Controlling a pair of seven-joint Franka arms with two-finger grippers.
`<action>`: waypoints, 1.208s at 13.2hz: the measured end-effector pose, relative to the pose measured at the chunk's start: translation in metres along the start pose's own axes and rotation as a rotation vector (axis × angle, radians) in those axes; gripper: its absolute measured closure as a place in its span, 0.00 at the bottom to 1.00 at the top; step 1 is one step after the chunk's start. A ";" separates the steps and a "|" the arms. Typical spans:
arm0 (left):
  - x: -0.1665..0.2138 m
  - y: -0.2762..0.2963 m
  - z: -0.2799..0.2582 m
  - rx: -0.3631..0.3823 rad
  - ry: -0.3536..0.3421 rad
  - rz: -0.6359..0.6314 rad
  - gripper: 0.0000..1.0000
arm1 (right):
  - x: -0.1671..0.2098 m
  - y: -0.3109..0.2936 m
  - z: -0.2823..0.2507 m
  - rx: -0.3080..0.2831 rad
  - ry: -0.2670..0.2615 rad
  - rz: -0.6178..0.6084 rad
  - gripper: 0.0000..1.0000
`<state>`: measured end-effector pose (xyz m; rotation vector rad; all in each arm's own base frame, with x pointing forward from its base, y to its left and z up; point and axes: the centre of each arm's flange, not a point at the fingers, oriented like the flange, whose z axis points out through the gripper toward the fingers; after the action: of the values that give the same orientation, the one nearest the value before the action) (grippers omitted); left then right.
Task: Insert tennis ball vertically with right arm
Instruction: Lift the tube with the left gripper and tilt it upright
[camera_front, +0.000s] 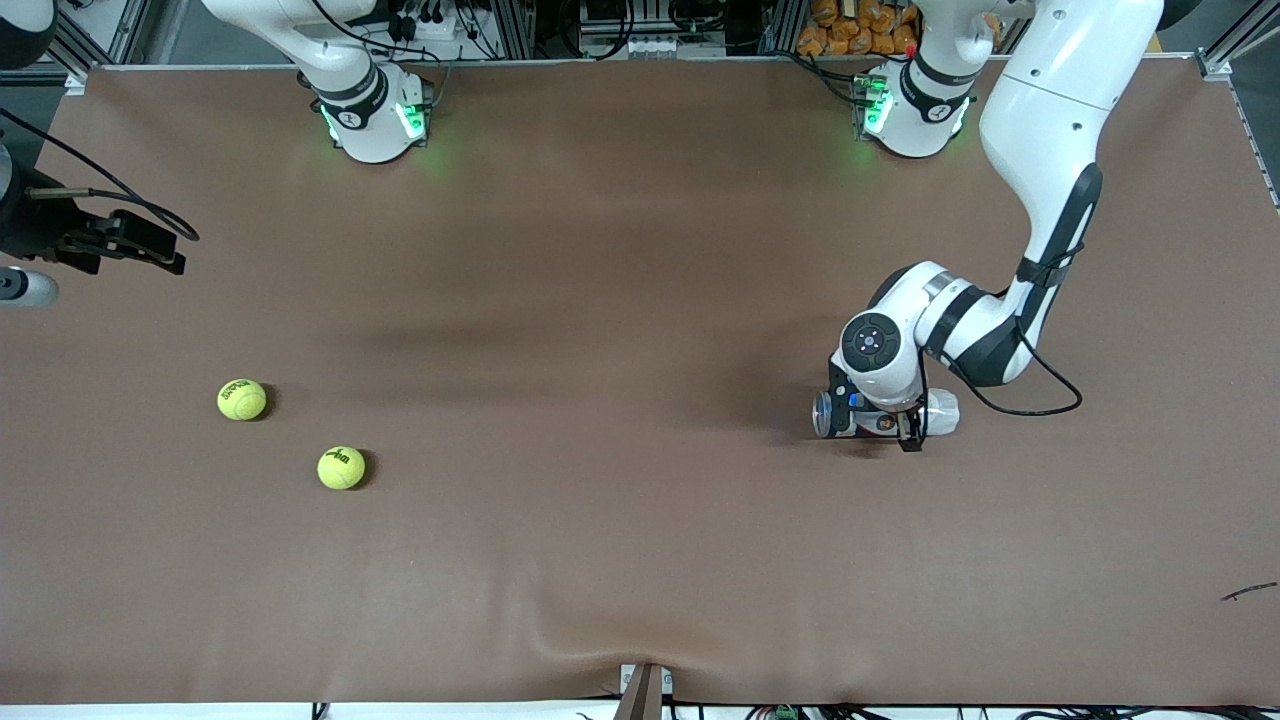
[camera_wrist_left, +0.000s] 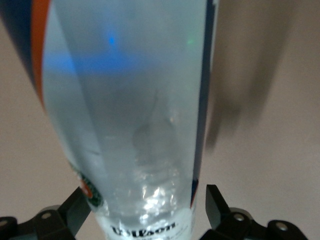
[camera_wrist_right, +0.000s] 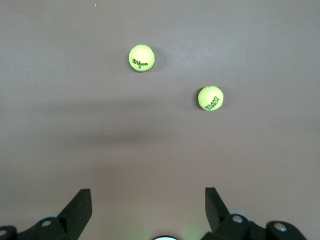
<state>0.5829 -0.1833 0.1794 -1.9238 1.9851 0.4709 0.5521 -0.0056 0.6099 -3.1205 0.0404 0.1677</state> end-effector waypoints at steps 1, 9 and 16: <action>0.001 0.000 0.002 -0.001 0.002 0.001 0.00 | 0.000 0.000 0.001 0.000 0.000 0.000 0.00; 0.002 -0.002 0.007 -0.006 0.003 -0.024 0.00 | 0.001 0.000 0.000 0.000 0.004 0.000 0.00; 0.001 -0.007 0.010 -0.006 0.004 -0.041 0.11 | 0.001 0.003 0.000 0.000 0.003 0.005 0.00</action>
<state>0.5902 -0.1796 0.1702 -1.9663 1.9447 0.4636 0.5530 -0.0084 0.6095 -3.1207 0.0486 0.1624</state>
